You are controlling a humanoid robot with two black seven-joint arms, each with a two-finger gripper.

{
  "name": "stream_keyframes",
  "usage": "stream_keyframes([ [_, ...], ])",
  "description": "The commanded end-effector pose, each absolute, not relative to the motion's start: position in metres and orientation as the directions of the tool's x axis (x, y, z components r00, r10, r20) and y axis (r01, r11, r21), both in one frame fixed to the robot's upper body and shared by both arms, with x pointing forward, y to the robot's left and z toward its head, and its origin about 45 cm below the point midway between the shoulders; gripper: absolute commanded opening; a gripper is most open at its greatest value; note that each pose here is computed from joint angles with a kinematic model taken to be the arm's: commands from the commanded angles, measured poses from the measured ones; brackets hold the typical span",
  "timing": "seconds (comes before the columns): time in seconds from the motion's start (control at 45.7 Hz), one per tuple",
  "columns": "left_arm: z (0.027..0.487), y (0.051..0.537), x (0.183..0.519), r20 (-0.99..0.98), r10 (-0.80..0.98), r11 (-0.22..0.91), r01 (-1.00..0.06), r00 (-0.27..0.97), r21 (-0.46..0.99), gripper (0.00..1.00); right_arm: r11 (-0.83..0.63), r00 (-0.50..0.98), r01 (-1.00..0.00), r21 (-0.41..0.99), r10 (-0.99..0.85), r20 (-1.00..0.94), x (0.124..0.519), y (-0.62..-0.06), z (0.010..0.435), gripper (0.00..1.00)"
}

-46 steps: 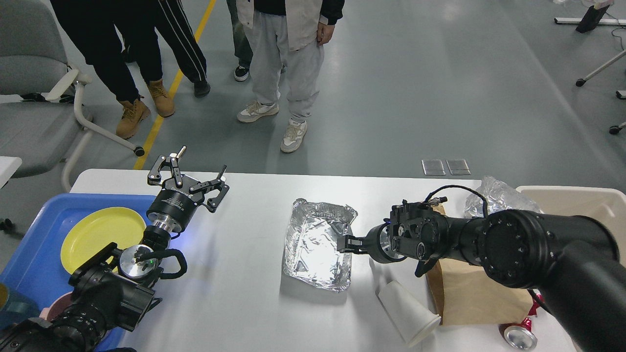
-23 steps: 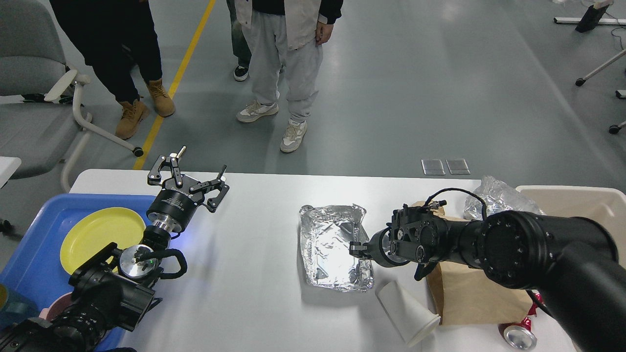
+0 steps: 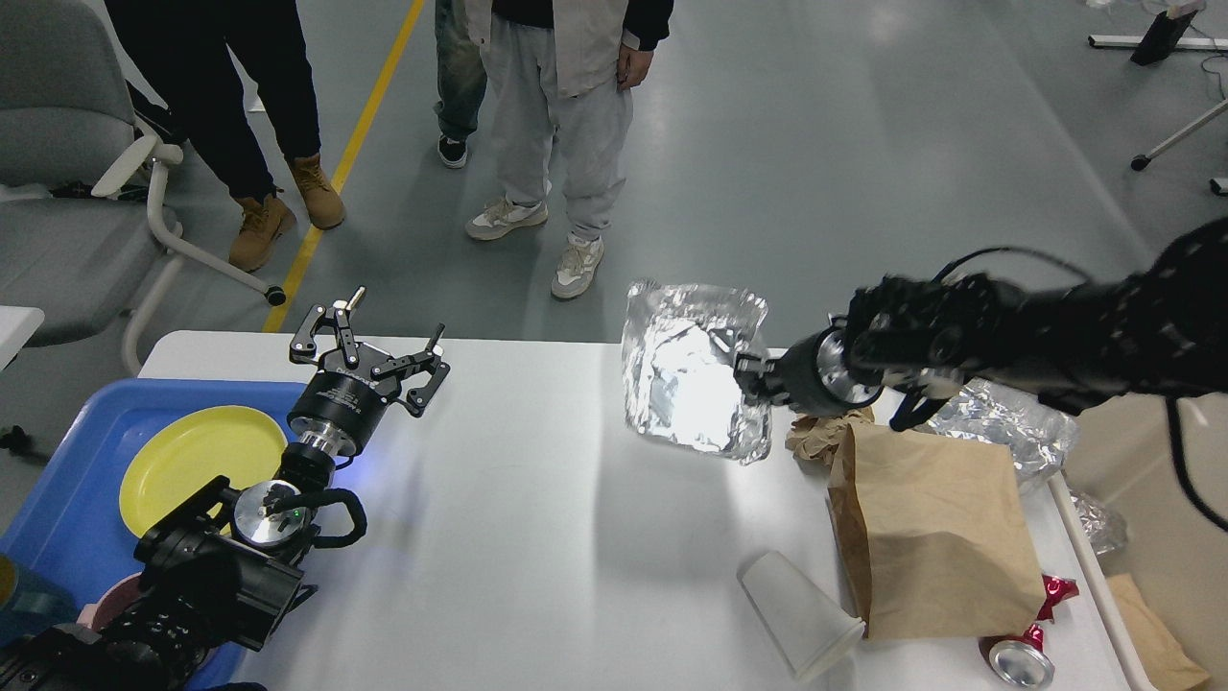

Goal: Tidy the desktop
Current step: 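Lift the foil tray and drop it into the white bin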

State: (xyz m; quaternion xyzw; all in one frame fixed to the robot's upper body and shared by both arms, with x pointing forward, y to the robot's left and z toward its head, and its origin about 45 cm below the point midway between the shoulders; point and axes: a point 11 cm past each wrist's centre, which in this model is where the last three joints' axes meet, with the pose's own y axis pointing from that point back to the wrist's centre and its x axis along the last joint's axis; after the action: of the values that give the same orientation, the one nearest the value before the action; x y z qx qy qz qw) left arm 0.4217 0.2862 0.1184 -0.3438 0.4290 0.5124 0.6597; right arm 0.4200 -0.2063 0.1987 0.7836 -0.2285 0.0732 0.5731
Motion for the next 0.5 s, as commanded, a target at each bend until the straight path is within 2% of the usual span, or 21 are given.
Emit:
stream_keyframes([
  [0.0, 0.118, 0.286, 0.422, -0.918, 0.381, 0.238, -0.971, 0.107, -0.014, 0.96, -0.244, 0.831, -0.531, 0.812, -0.338, 0.442, 0.447, -0.24, 0.28, 0.0],
  [0.153, 0.118, 0.286, 0.422, -0.918, 0.381, 0.238, -0.971, 0.107, -0.014, 0.96, -0.227, 0.755, -0.627, 0.745, -0.413, 0.509, 0.463, -0.282, 0.346, 0.0],
  [0.284, 0.118, 0.286, 0.422, -0.918, 0.381, 0.238, -0.971, 0.107, -0.014, 0.96, -0.167, 0.687, -0.682, 0.712, -0.481, 0.545, 0.467, -0.325, 0.36, 0.0],
  [0.35, 0.118, 0.286, 0.422, -0.918, 0.381, 0.238, -0.971, 0.107, -0.014, 0.96, -0.118, 0.657, -0.695, 0.71, -0.507, 0.559, 0.468, -0.349, 0.354, 0.0],
  [0.481, 0.118, 0.286, 0.422, -0.918, 0.381, 0.238, -0.971, 0.107, -0.014, 0.96, 0.017, 0.618, -0.651, 0.759, -0.568, 0.543, 0.451, -0.416, 0.298, 0.0],
])
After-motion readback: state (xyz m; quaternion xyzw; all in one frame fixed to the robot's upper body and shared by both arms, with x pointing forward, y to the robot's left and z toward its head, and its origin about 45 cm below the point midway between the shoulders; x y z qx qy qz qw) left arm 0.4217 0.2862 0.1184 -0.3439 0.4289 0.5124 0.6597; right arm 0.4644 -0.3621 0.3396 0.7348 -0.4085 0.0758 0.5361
